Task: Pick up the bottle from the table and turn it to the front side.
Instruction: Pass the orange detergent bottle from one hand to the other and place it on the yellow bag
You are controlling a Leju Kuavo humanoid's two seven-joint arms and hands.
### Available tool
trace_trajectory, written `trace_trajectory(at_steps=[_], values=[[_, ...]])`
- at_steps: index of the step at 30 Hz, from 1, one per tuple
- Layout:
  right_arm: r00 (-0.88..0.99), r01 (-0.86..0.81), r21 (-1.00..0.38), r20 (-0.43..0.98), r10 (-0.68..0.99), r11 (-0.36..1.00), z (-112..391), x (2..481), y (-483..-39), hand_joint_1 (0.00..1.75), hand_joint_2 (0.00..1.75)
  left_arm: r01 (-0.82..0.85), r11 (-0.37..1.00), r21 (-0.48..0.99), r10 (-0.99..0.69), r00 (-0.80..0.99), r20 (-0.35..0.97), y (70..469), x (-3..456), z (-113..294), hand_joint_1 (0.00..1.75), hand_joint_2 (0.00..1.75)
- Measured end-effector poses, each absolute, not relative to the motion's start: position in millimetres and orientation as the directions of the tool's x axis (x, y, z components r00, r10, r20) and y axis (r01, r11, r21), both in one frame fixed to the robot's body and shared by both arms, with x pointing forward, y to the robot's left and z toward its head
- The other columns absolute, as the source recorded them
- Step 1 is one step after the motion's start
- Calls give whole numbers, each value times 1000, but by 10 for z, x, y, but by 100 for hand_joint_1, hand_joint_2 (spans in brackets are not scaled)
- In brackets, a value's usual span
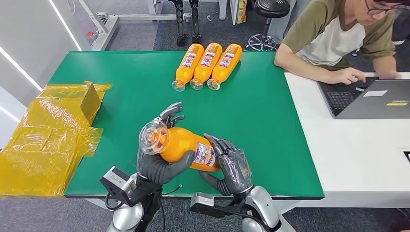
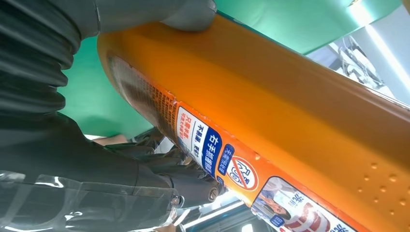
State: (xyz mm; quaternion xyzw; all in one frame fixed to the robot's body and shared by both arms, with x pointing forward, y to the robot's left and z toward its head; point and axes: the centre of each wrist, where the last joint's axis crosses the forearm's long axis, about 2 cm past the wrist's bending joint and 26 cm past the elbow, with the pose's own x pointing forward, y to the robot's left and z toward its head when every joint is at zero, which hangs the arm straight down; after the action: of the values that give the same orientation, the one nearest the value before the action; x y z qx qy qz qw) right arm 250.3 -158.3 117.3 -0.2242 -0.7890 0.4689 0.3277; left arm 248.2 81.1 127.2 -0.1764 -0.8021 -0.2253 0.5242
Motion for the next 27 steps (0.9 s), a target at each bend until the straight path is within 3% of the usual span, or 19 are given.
trace_trajectory(at_steps=[12, 13, 16, 17, 27], values=[[-683, 35, -897, 300, 667, 440, 1115, 2454, -1600, 171, 175, 521, 837, 168, 57, -388, 920, 812, 2436, 1274, 175, 175], [-683, 34, -899, 298, 667, 437, 1111, 2448, -1601, 142, 175, 521, 837, 168, 57, -387, 920, 813, 2430, 1271, 175, 175], [-684, 34, -904, 290, 669, 426, 1100, 2432, -1603, 15, 175, 521, 836, 170, 54, -387, 920, 814, 2413, 1264, 175, 175], [-685, 35, -905, 286, 670, 423, 1096, 2424, -1604, 0, 175, 521, 836, 172, 52, -388, 920, 815, 2409, 1263, 175, 175], [-693, 69, -854, 331, 640, 515, 1085, 2343, -1593, 0, 175, 432, 872, 228, -32, -416, 909, 837, 2433, 1280, 175, 175]])
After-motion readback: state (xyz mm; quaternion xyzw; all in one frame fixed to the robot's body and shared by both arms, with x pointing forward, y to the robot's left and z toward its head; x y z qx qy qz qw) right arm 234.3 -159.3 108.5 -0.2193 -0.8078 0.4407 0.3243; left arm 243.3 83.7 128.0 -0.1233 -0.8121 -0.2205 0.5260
